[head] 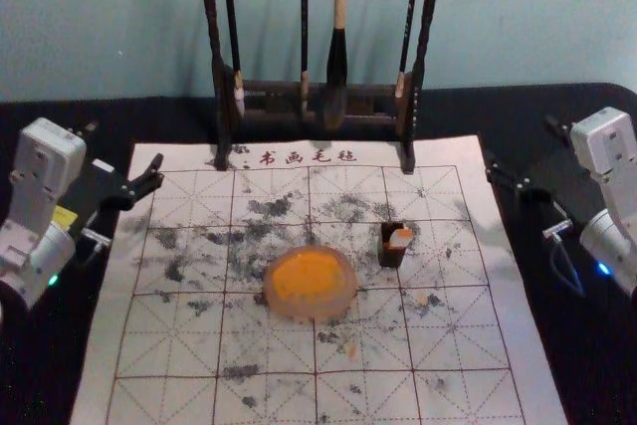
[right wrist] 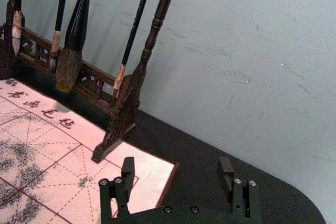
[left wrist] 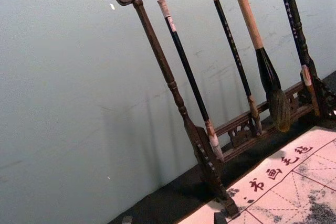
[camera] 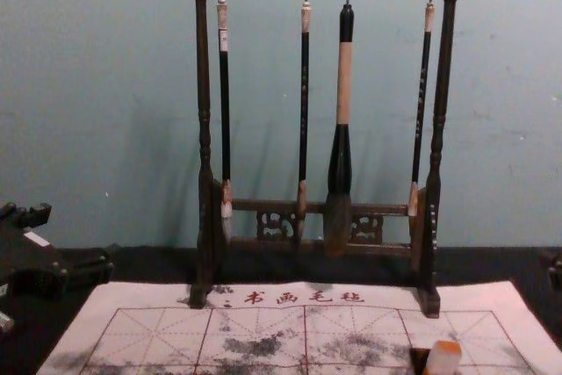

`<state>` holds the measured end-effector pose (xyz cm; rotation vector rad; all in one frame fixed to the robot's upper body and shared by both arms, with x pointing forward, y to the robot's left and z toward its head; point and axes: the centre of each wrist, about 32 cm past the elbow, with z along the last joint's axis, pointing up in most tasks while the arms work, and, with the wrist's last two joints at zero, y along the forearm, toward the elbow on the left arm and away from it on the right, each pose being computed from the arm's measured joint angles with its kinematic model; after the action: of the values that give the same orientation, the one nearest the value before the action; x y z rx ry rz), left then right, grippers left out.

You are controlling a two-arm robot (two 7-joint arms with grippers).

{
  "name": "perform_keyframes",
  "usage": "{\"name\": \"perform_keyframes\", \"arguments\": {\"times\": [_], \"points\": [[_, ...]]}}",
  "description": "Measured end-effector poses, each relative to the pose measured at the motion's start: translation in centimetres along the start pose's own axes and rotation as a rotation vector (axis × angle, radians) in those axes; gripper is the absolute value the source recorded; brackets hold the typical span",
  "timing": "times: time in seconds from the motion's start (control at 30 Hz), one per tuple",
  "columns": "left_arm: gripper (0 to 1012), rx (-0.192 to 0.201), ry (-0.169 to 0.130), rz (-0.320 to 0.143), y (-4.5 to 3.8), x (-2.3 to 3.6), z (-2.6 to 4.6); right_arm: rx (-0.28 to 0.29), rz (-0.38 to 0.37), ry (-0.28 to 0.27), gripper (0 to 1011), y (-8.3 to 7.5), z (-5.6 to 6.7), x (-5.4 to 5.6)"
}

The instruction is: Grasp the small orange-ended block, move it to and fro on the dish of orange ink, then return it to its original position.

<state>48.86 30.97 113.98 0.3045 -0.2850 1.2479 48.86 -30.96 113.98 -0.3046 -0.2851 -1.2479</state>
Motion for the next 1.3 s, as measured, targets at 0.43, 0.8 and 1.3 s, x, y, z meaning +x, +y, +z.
{"name": "perform_keyframes", "arguments": {"times": [0.43,0.8,1.3], "points": [[1001,0.0,0.0,0.0,0.0,0.0,0.0,0.0,0.0,0.0,1003,0.0,0.0,0.0],[1001,0.0,0.0,0.0,0.0,0.0,0.0,0.0,0.0,0.0,1003,0.0,0.0,0.0],[1001,0.0,0.0,0.0,0.0,0.0,0.0,0.0,0.0,0.0,1003,0.0,0.0,0.0]]}}
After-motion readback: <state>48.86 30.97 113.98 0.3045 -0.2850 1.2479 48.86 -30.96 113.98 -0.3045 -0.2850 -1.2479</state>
